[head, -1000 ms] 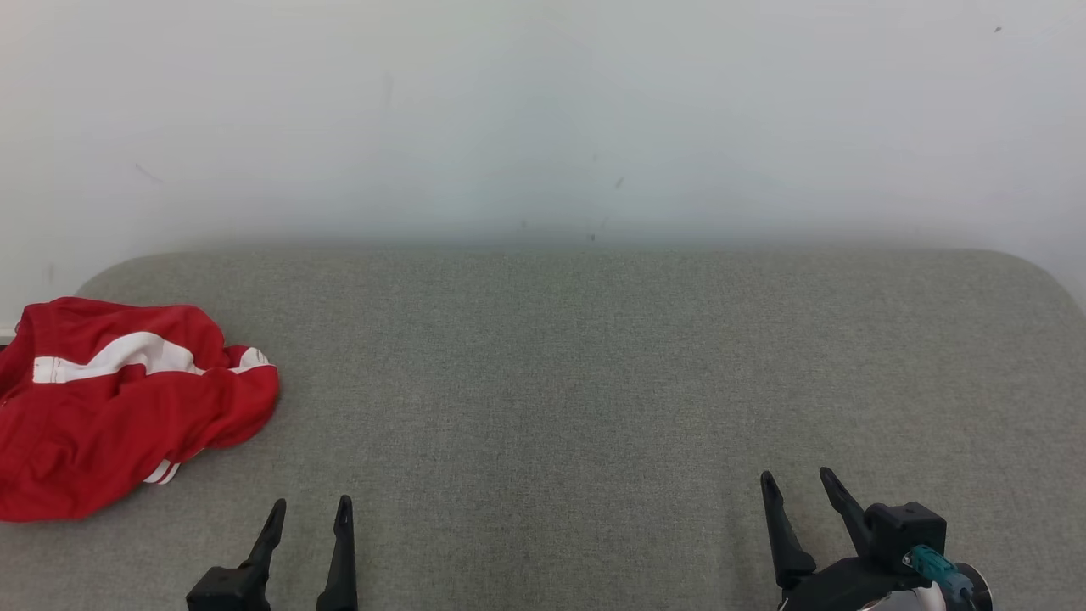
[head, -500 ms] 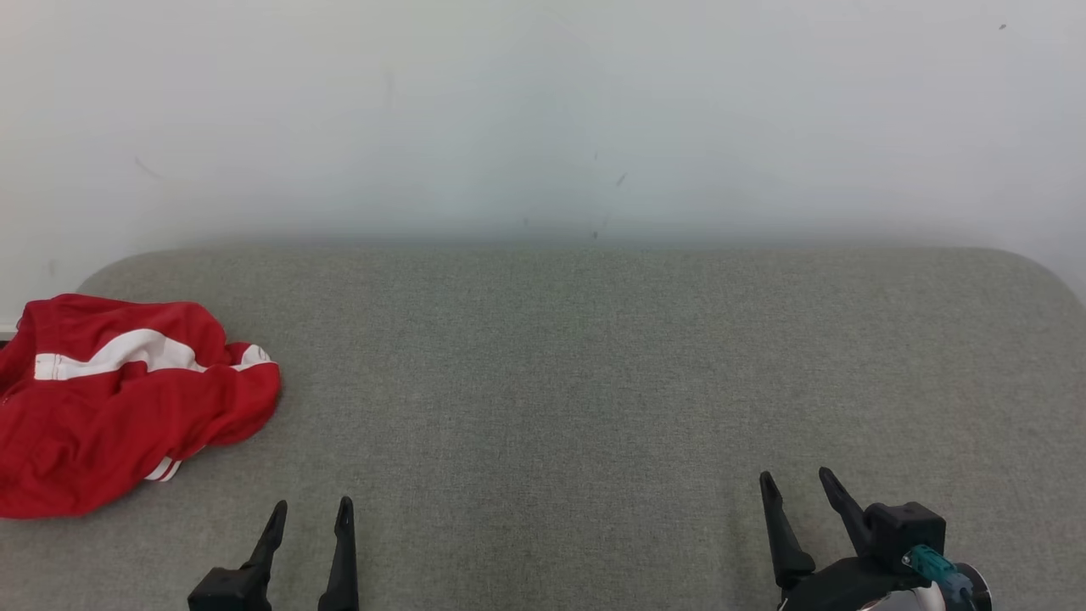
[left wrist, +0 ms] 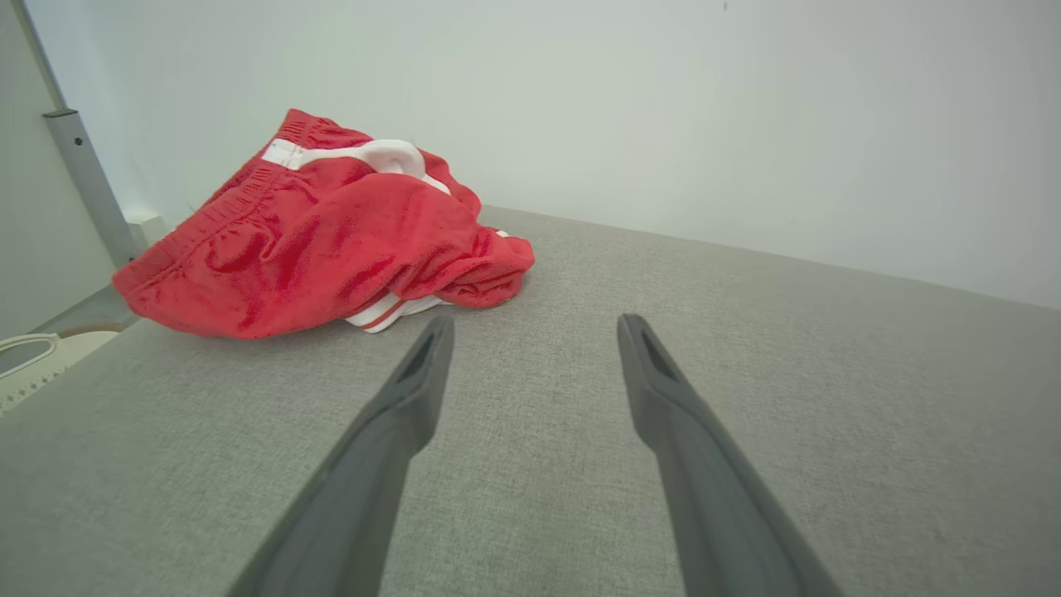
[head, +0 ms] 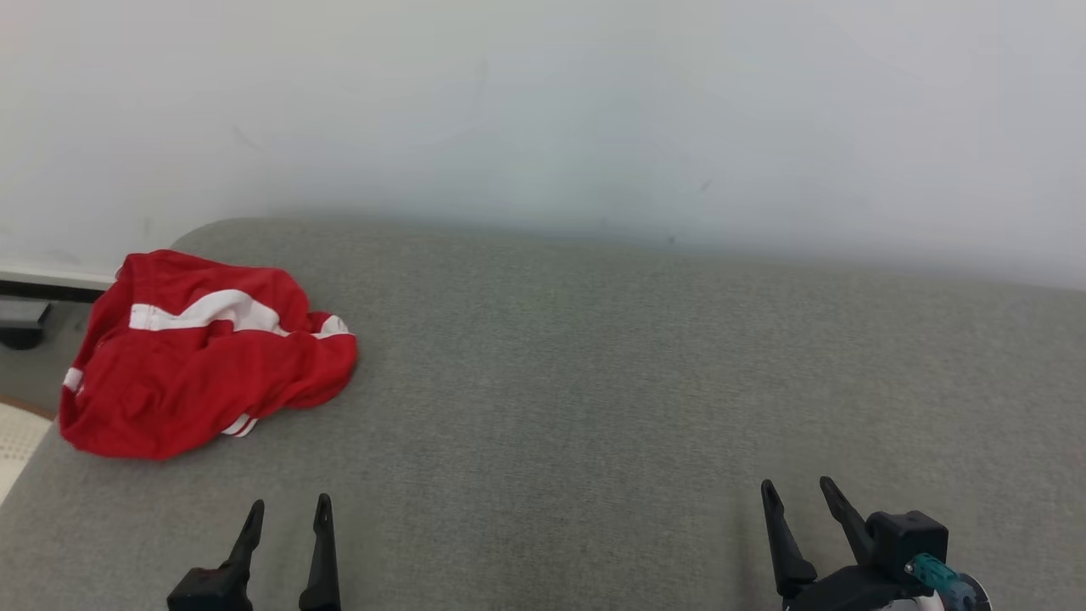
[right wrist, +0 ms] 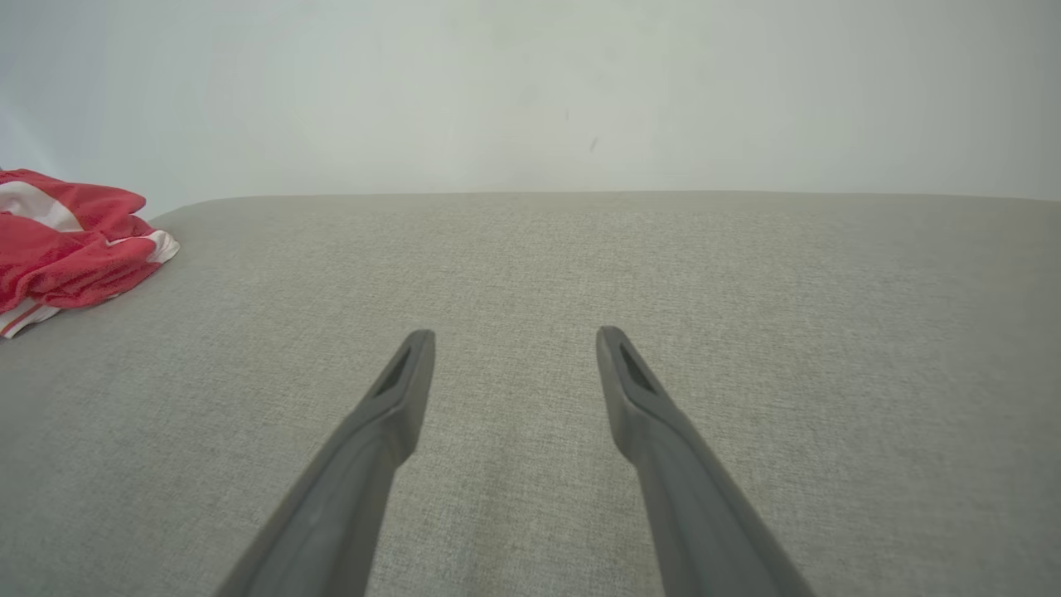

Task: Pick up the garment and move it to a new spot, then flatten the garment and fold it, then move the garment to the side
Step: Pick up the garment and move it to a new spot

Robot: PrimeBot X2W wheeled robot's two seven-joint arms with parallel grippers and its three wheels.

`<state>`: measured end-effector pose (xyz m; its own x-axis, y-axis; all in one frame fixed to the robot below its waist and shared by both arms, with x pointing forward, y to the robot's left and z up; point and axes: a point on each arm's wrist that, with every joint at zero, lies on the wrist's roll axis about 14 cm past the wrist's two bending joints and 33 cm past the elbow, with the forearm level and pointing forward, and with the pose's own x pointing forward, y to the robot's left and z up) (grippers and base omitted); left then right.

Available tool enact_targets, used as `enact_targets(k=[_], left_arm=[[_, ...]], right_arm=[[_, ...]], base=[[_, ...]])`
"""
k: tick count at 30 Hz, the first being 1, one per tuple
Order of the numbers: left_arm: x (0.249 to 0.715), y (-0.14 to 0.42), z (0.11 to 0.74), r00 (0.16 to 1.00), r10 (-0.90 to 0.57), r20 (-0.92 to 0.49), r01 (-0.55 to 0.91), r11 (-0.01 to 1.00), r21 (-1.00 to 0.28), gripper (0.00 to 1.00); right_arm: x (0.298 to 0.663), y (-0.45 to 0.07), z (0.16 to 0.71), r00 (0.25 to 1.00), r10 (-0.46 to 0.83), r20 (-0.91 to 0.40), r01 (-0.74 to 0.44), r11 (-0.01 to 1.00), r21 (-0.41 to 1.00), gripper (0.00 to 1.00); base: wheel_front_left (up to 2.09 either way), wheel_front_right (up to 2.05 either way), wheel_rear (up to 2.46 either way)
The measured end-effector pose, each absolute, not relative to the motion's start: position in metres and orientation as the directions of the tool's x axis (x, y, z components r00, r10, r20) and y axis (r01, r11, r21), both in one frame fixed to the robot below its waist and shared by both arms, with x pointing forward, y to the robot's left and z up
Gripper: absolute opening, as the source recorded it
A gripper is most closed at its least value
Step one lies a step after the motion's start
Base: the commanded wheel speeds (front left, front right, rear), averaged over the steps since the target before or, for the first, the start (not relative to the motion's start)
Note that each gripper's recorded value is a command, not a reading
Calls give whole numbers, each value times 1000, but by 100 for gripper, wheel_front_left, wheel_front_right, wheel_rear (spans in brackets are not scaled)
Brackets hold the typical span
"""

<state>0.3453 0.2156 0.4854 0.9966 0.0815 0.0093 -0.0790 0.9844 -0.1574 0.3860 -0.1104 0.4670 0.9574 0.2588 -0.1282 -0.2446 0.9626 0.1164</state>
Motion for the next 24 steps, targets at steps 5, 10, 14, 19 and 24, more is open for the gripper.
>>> enact_targets(k=[5,10,14,19,24], left_arm=[[326,246,485,985,174,11,-171,973,-153,100],[297,275,480,962,273,-2,-270,951,-152,100],[275,298,481,935,354,1,-350,925,-150,100],[242,324,479,891,454,-3,-450,880,-151,100],[216,342,474,837,547,-22,-542,823,-171,100]], right_arm=[[391,-84,465,935,329,-130,-314,941,125,100],[396,-51,466,902,412,-128,-396,909,131,100],[398,-23,464,868,478,-132,-462,877,135,100],[399,18,467,811,572,-125,-558,819,131,100],[400,53,465,751,647,-131,-633,762,134,100]], base=[[0,0,0],[0,0,0],[0,0,0],[0,0,0],[0,0,0]])
